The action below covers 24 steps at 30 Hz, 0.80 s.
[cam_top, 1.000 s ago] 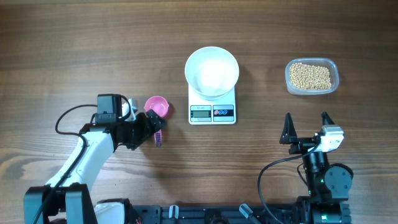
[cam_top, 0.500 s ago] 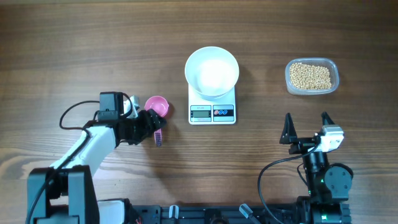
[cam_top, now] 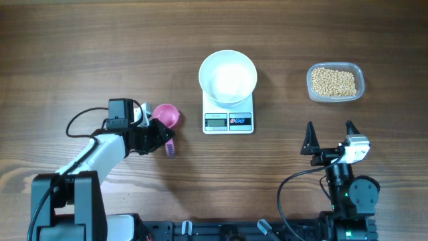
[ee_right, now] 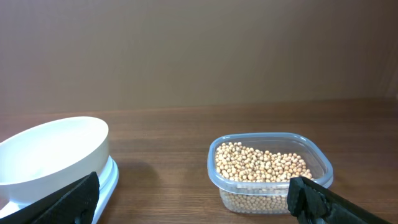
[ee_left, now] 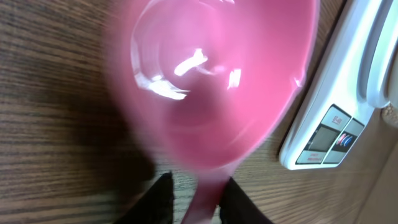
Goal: Scoop item into bowl and weigh 150g on scale
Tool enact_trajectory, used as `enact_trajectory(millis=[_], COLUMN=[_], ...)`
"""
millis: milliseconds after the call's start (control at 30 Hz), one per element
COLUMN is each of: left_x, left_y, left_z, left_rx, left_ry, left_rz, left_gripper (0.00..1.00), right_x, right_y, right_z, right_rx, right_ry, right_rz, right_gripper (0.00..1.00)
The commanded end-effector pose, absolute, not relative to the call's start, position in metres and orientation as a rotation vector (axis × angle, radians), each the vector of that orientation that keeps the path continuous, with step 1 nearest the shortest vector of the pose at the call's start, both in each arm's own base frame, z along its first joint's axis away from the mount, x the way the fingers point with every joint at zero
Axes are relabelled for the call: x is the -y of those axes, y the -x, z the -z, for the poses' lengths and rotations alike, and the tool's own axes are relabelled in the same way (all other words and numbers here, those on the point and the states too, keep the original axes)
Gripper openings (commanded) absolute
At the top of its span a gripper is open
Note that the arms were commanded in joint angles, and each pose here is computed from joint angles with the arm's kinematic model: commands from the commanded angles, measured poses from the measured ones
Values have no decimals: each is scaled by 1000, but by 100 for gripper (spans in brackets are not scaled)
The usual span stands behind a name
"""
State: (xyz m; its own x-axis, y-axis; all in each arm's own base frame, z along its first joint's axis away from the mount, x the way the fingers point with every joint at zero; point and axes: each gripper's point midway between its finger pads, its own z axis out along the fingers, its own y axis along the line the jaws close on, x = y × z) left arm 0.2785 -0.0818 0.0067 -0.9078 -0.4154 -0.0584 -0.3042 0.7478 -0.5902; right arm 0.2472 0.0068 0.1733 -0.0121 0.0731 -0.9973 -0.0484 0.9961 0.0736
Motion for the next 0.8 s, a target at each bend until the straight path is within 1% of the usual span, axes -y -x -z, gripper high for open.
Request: enact_trajectory(millis=[0,33,133,267,333,433,567,767], left_x=[82,82,84,104,113,118,123,121], left_y=[-280,-280,-282,-290,-294,-302,-318,-338], left_z=[-6,-6,-9,-28,-41,-60,-111,-185], left_rx=[-2760,-2759,-2746,-2665,-2611,-2551,-2401,-2170], left_ry=[583,597,610,519,465,497,456,563], left_rz=[892,894,928,1125,1227,1317,1458,1586], left_gripper=[20,20,13,4,4,4,4,4], right_x=[-9,-9,-9,-9,-9,-9,-9,-9], right_y=[-247,-247,-247,-247,-247,-247,-247,-247], right_z=[-173,-173,-173,-173,-173,-173,-173,-173], right_rx=[-1578,-1578,-1578,-1578,-1578,-1578,-1578,-1578], right_ry=[0,0,0,0,0,0,0,0], right_rz=[-93,-94,-93,-93,-94,-93,-93,-94], right_gripper=[100,100,100,100,100,100,100,100])
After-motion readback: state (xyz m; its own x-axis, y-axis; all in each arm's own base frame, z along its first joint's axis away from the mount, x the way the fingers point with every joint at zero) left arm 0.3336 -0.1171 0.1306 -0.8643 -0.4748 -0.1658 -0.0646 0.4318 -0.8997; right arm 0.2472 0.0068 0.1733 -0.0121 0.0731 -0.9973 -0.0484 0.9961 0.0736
